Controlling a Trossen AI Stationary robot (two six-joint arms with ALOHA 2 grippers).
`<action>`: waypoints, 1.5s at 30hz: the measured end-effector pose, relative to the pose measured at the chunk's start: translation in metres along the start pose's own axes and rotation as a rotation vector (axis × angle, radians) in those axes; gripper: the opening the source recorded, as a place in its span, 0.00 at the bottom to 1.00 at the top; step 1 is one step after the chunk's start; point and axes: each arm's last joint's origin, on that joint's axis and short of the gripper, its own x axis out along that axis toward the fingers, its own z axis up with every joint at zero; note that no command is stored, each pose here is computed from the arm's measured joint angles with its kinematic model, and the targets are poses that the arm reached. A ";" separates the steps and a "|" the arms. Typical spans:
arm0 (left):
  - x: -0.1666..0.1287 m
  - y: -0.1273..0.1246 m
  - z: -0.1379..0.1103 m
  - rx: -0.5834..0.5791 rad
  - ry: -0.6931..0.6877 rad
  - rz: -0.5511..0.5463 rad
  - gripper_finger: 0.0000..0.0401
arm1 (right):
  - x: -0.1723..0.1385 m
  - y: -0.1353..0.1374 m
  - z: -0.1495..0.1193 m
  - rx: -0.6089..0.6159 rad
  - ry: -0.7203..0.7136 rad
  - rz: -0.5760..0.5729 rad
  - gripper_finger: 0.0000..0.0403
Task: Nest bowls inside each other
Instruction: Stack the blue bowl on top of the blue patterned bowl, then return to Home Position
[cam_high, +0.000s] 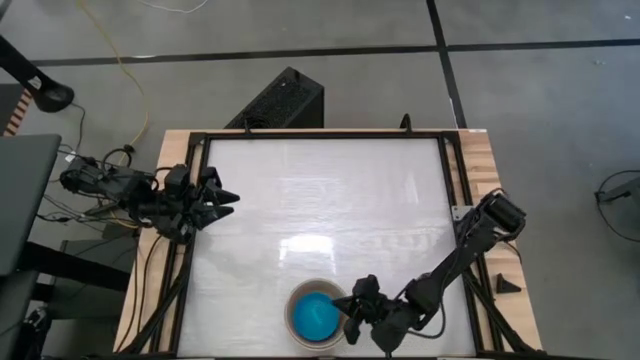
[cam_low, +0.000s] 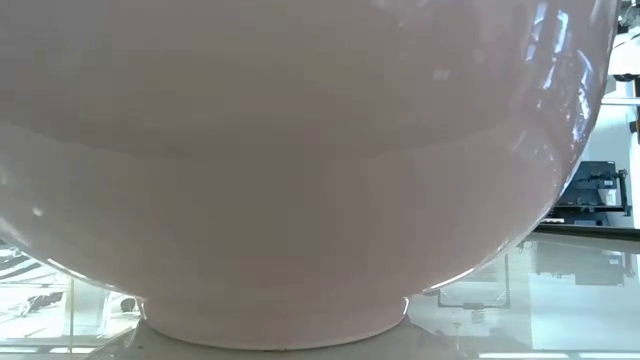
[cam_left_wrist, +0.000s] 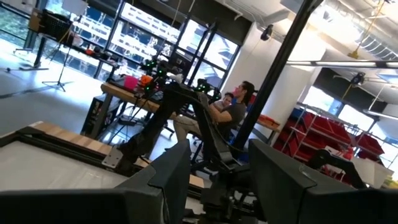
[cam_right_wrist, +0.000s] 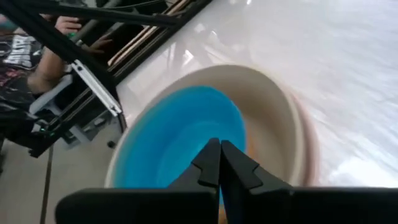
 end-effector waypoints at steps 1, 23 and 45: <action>0.000 0.000 0.000 0.000 -0.001 0.003 0.38 | 0.000 -0.003 -0.001 0.000 0.002 -0.004 0.07; -0.035 0.004 0.028 0.080 -0.130 -0.033 0.38 | -0.033 0.002 0.027 -0.042 -0.187 0.076 0.07; -0.080 0.077 -0.109 -0.143 -0.297 0.105 0.38 | -0.119 -0.175 0.100 0.061 -0.727 0.593 0.07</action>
